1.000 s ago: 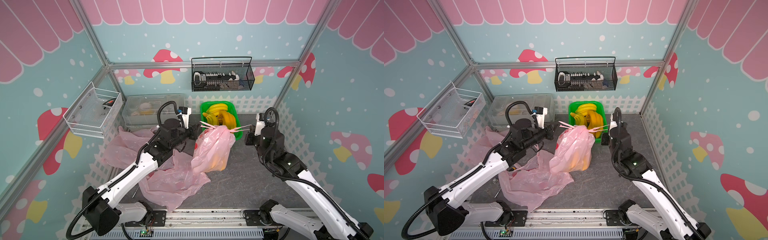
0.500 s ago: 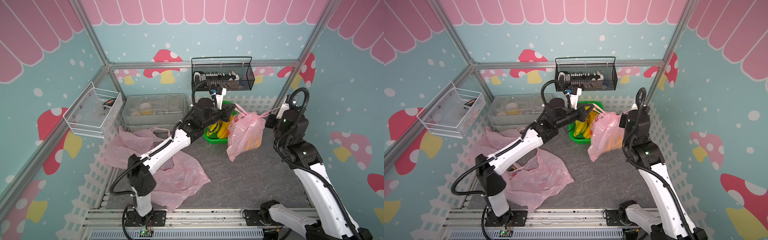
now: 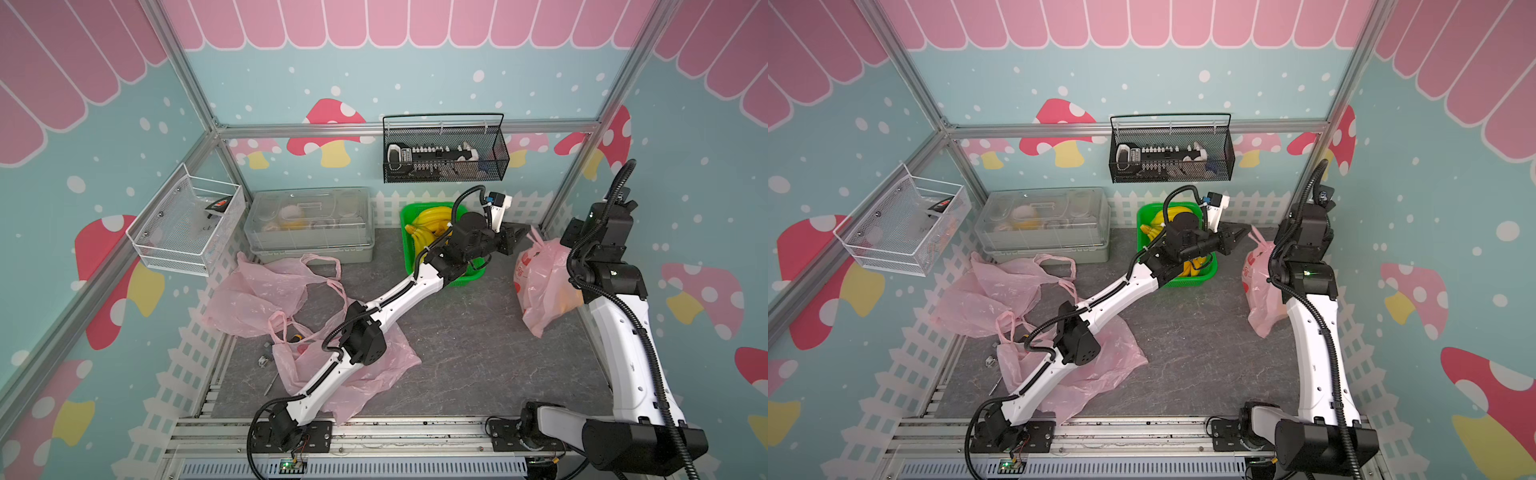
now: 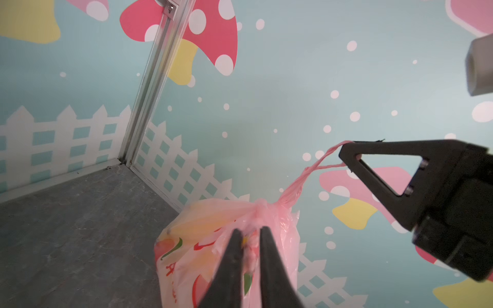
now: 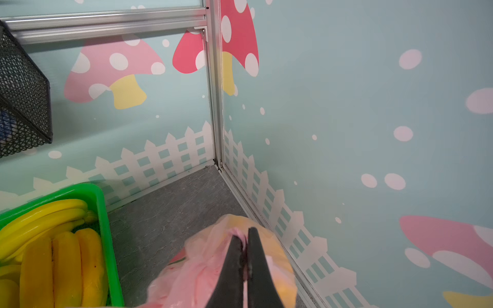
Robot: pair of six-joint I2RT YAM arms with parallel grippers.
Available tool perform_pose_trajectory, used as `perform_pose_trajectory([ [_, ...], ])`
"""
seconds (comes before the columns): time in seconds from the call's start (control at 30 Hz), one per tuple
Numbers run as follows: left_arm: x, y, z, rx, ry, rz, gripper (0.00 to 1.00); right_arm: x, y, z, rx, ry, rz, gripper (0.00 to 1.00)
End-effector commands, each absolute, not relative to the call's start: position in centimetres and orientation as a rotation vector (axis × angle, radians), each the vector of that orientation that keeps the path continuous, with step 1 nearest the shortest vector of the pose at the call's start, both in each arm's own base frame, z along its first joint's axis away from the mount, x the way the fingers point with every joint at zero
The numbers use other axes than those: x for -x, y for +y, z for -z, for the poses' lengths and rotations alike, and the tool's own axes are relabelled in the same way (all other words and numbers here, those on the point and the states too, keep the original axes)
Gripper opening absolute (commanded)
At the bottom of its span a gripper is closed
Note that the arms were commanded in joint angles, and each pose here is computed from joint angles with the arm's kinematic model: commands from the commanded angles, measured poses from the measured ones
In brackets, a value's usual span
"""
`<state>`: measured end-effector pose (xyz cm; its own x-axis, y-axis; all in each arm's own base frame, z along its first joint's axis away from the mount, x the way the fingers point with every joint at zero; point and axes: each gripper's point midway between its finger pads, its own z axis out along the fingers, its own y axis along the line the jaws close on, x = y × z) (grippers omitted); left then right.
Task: Place the banana into a plastic bag & tie a knot
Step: Place the plastic bag at the center of the board.
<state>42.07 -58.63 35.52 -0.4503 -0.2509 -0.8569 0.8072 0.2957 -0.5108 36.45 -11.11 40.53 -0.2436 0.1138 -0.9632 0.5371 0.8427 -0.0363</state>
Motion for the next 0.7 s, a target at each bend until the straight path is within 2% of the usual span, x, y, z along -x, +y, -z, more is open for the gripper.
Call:
perform_pose_trajectory([
  [0.0,-42.2,-58.3,-36.9,-0.503,1.52,1.383,0.4,-37.2,-10.0,-39.4,-0.471,1.803,0.334,0.19],
  [0.07,-42.0,-58.3,-36.0,-0.518,1.546,1.378,0.47,-37.1,-9.8,-37.8,-0.477,1.824,0.315,0.35],
  [0.13,-41.8,-58.1,-35.3,-0.537,1.594,1.355,0.5,-36.8,-9.7,-36.6,-0.485,1.838,0.304,0.46],
  [0.2,-41.5,-57.3,-35.1,-0.552,1.658,1.305,0.54,-36.4,-9.5,-36.1,-0.489,1.849,0.295,0.52],
  [0.3,-41.0,-54.2,-35.1,-0.534,1.794,1.147,0.67,-35.6,-8.5,-36.2,-0.457,1.867,0.231,0.95],
  [0.33,-40.8,-52.2,-34.6,-0.512,1.862,1.054,0.77,-35.2,-7.8,-36.4,-0.436,1.876,0.194,0.98],
  [0.37,-40.2,-50.1,-34.0,-0.51,1.917,0.972,0.98,-34.9,-7.0,-36.6,-0.406,1.881,0.15,0.99],
  [0.53,-36.8,-37.9,-30.6,-0.379,2.04,0.578,0.99,-33.3,-1.6,-34.9,-0.212,1.952,-0.091,0.98],
  [0.67,-34.8,-27.5,-25.3,-0.223,2.201,0.229,0.99,-32.2,4.0,-31.8,-0.013,2.045,-0.193,0.95],
])
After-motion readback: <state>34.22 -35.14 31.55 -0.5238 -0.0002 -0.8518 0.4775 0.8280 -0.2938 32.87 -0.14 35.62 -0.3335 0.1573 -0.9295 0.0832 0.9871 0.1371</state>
